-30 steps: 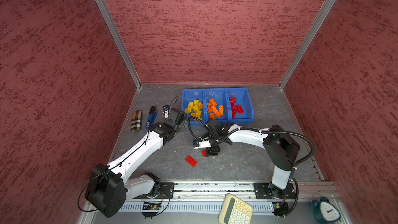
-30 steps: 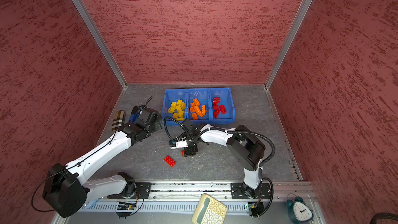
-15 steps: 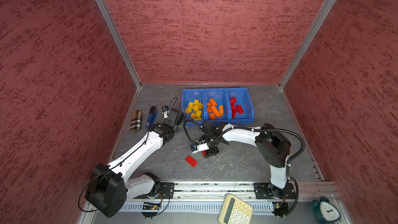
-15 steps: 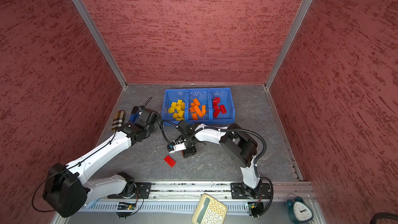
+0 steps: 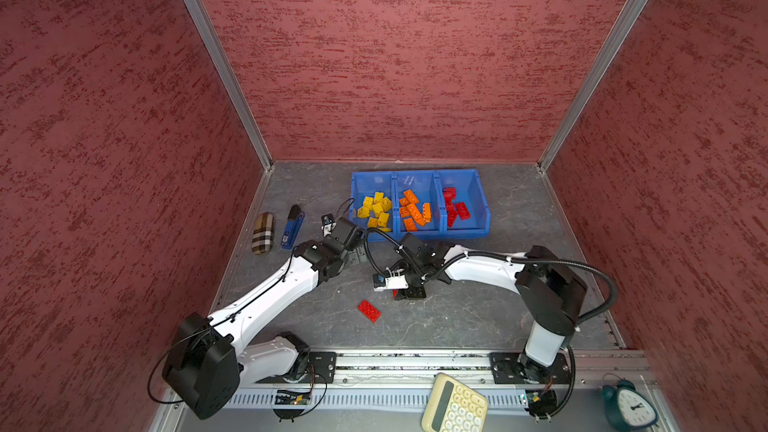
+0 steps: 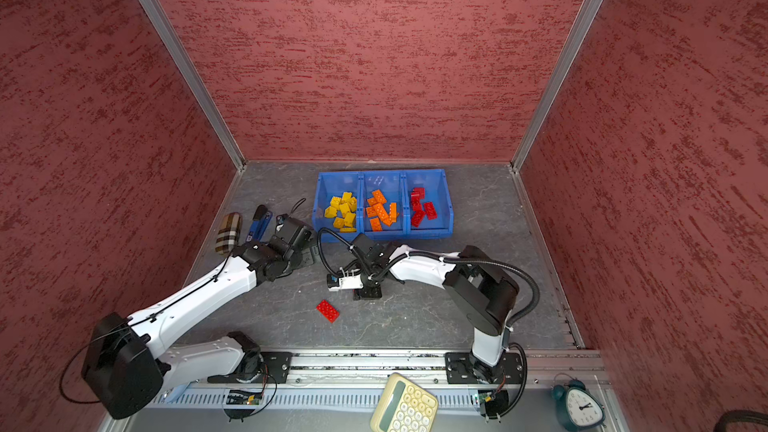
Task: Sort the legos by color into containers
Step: 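Drop the red brick in the far compartment while the left hovers by the plate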
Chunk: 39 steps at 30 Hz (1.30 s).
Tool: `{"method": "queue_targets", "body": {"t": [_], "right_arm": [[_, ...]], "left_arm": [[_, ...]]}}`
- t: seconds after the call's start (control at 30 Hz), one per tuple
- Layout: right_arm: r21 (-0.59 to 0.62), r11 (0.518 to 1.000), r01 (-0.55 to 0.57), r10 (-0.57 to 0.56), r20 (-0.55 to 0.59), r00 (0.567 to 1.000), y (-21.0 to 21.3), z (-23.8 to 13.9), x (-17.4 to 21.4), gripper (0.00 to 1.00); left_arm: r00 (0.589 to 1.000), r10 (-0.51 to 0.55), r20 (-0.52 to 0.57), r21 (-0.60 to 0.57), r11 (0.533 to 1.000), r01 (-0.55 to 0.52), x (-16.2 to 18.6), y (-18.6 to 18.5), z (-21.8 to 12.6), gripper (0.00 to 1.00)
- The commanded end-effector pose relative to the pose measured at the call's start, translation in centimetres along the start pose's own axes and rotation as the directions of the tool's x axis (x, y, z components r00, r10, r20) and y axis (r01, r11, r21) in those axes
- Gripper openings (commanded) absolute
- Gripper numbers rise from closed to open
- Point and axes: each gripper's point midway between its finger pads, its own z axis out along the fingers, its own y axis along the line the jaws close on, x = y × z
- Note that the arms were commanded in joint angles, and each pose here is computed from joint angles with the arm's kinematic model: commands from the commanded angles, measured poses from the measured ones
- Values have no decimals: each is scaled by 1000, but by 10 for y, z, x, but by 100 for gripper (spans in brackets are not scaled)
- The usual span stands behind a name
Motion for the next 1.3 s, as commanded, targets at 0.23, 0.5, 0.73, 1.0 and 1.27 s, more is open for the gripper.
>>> {"method": "queue_targets", "body": {"t": [0.23,0.5,0.73,1.0,1.27], "right_arm": [[309,893,-326,219,334,917,-64,-89,-12,31],[448,599,-664,368,582,725,-115,-185,41,30],[434,248,-866,439,747,500,-159,-242,117,31],[412,50,-910,499,779,380,-204,-247,157,34],[447,-110,-888,591,748,303,-248,-229,187,41]], "left_arm": [[970,-29,-240,69,996,47,82,-5,-15,99],[936,78,-343,262,965,15,123,-31,-18,100],[897,123,-425,295,956,9,152,-39,-6,100],[858,224,-461,356,933,-52,173,-61,11,100],[854,326,-406,400,903,-155,163,-92,32,100]]}}
